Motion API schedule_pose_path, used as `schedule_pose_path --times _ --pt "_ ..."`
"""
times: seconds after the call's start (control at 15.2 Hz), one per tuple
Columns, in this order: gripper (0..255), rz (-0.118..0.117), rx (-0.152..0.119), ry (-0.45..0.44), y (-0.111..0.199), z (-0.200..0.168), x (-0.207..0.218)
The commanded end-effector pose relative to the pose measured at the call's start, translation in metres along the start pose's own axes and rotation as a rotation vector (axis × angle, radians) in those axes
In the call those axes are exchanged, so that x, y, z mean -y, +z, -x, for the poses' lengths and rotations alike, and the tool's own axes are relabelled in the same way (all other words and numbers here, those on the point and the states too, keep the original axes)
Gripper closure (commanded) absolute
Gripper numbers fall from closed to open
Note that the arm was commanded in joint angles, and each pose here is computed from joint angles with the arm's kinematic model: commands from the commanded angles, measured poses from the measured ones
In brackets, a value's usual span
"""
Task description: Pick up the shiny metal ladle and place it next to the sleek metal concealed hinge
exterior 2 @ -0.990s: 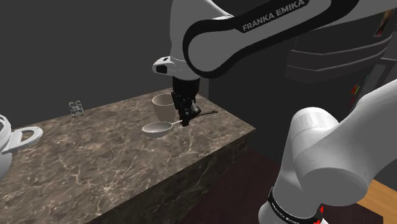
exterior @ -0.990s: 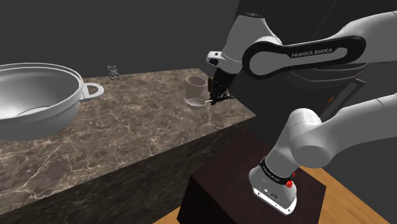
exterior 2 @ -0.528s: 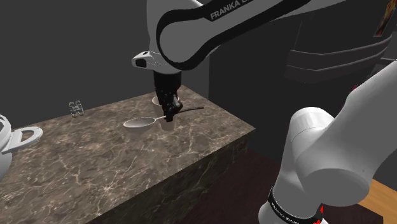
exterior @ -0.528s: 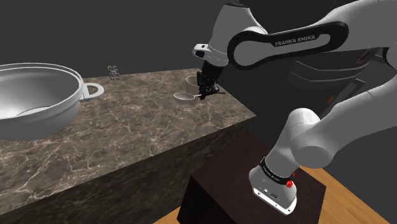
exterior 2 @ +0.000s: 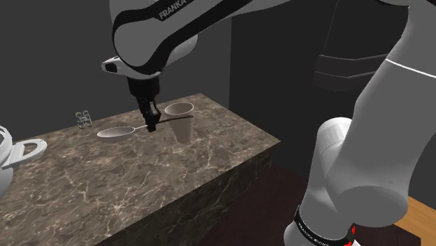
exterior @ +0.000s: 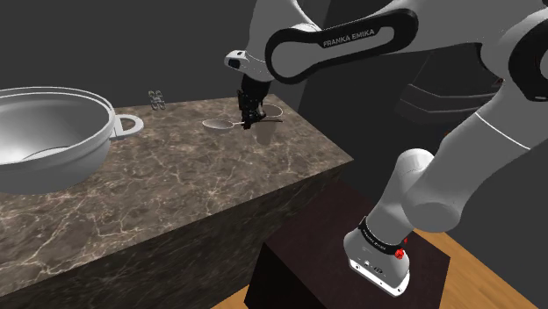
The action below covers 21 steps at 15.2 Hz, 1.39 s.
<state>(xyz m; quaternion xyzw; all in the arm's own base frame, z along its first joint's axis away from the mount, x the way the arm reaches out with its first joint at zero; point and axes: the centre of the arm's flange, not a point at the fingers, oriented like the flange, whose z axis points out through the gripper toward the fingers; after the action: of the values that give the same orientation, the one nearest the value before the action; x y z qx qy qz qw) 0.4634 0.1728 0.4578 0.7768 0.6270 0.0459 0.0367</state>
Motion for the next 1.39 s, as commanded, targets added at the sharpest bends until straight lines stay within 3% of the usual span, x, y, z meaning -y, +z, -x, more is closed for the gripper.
schedule_pose_path --times 0.0,1.19,1.32 --pt "255 0.0 0.0 0.0 0.003 -0.018 -0.019" --pt "255 0.0 0.0 0.0 0.026 -0.192 -0.179" --pt "255 0.0 0.0 0.0 0.032 -0.197 -0.182"
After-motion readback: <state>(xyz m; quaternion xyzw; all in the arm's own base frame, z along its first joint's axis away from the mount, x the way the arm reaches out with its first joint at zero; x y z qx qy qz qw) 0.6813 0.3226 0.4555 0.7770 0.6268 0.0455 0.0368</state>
